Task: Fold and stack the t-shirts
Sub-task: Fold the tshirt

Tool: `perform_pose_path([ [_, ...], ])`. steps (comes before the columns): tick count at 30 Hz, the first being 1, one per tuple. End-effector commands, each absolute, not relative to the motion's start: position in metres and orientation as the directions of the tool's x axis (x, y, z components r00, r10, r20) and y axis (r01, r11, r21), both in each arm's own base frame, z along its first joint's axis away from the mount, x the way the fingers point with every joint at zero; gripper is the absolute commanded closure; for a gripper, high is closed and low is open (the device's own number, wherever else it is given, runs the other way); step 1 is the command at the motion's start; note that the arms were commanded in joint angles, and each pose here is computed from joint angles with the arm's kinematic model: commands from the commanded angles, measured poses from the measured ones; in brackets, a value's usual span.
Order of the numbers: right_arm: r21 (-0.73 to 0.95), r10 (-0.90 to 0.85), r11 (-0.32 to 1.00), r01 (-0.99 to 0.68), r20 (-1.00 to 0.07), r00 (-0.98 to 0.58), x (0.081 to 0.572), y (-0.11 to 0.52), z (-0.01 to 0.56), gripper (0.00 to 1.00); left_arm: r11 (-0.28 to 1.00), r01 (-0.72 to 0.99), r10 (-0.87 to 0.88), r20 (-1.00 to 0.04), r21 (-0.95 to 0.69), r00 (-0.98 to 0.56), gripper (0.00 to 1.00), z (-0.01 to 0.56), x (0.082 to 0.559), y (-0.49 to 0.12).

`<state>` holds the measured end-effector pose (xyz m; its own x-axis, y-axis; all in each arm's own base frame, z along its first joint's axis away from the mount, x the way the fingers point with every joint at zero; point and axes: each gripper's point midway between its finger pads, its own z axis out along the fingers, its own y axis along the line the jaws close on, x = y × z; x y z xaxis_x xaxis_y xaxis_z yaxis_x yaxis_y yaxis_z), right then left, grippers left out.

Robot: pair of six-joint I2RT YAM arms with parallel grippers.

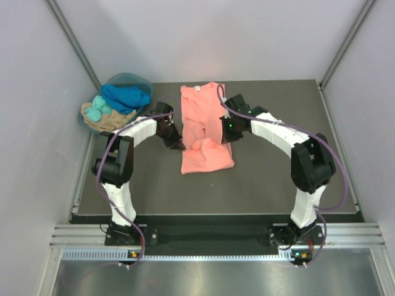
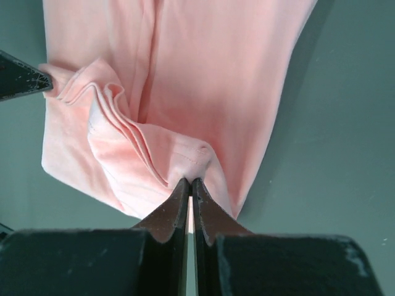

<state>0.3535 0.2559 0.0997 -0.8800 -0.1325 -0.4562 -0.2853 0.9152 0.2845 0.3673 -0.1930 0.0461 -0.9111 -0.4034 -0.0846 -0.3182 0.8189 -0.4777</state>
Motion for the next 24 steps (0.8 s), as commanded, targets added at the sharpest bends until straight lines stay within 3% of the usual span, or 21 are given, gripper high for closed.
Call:
perform_pose_path([
  [1,0.241,-0.128,0.933,-0.267,-0.47,-0.873,0.378,0.245,0.111,1.0,0.821,-0.289,-0.395,-0.122,-0.493,-0.911,1.0,0.062,0.388,-0.193],
  [24,0.209,-0.118,0.947,-0.245,-0.482,-0.868,0.435,0.23,0.107,1.0,0.82,-0.32,-0.45,-0.188,-0.475,-0.873,1.0,0.072,0.445,-0.185],
])
